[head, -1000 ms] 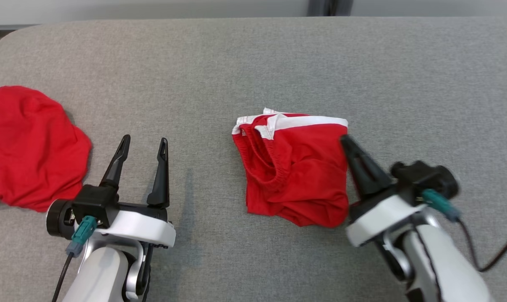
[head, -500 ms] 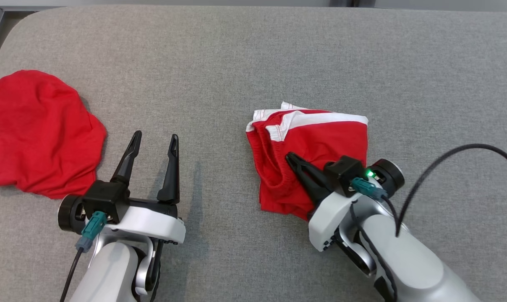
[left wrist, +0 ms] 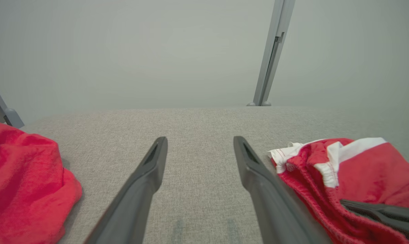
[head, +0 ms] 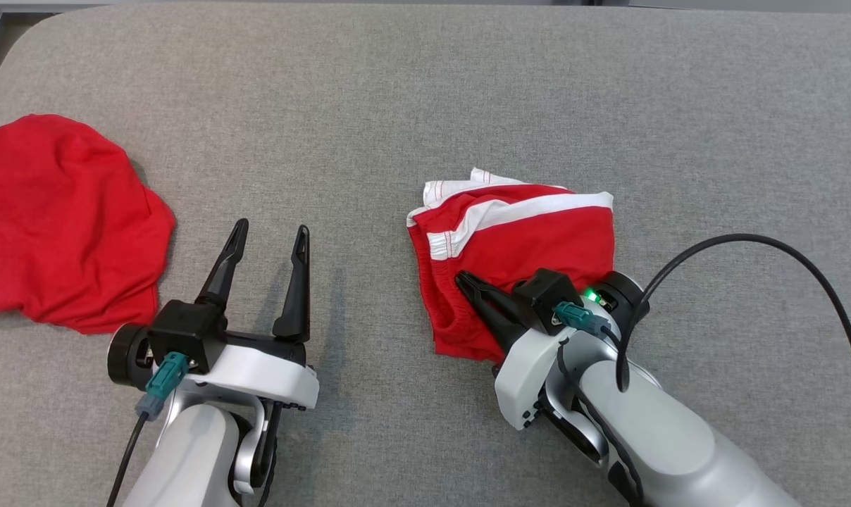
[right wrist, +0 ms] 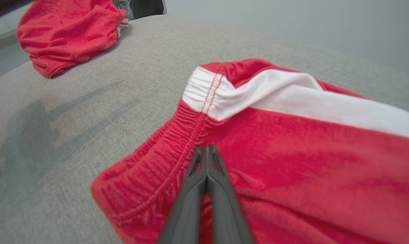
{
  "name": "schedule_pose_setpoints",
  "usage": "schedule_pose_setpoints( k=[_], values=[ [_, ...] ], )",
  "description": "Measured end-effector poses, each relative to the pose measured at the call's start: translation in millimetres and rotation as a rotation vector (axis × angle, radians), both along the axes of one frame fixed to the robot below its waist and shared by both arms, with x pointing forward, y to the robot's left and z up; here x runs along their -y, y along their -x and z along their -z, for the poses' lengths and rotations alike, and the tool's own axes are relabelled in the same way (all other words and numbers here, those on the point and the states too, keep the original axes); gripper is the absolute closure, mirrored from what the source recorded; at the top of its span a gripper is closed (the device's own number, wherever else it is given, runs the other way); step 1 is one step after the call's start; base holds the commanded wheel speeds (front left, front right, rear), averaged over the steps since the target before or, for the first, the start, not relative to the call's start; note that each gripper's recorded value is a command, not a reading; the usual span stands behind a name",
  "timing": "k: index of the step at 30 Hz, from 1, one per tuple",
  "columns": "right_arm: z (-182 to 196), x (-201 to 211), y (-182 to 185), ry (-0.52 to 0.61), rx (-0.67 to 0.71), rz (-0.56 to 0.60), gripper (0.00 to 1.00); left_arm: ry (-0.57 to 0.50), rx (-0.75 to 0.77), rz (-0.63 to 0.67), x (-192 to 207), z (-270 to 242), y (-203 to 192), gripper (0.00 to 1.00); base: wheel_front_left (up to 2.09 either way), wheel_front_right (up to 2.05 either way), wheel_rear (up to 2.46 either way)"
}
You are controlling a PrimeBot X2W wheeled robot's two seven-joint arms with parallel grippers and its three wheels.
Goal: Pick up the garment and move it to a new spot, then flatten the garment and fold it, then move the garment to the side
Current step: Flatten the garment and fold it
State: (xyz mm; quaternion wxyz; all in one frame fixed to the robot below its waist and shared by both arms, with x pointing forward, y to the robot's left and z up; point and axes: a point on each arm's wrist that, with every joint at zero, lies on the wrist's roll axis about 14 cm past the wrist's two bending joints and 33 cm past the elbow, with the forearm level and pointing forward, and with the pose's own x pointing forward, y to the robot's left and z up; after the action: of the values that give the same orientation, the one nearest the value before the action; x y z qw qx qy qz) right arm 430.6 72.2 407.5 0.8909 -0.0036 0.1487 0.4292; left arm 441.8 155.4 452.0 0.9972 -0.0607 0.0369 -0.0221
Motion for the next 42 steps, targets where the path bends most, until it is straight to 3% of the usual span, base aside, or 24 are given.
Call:
schedule_pose_setpoints(
  k=[8,14,16,18,24,28,42],
  values=[
    [-42,9,-19,-0.159,0.073,0.098,1.00,0.001,0.017,0.011,3,-6,-1,0.00,0.00,0.00,0.00],
    [-67,74,-41,-0.232,0.146,0.309,1.00,0.001,0.037,0.014,5,-14,2,0.00,0.00,0.00,0.00],
    [-72,103,-44,-0.239,0.172,0.394,0.57,0.000,0.045,0.012,5,-17,3,0.00,0.00,0.00,0.00],
    [-75,131,-44,-0.238,0.192,0.474,0.01,-0.003,0.056,0.013,5,-21,3,0.00,0.00,0.00,0.00],
    [-79,212,-31,-0.193,0.243,0.699,0.00,-0.026,0.069,0.010,1,-26,6,0.00,0.00,0.00,0.00],
    [-85,243,-16,-0.161,0.266,0.786,0.00,-0.038,0.075,0.011,-1,-30,11,0.00,0.00,0.00,0.00],
    [-98,261,27,-0.138,0.280,0.845,0.00,-0.052,0.046,-0.035,-19,-36,46,0.00,0.00,0.00,0.00]
  ],
)
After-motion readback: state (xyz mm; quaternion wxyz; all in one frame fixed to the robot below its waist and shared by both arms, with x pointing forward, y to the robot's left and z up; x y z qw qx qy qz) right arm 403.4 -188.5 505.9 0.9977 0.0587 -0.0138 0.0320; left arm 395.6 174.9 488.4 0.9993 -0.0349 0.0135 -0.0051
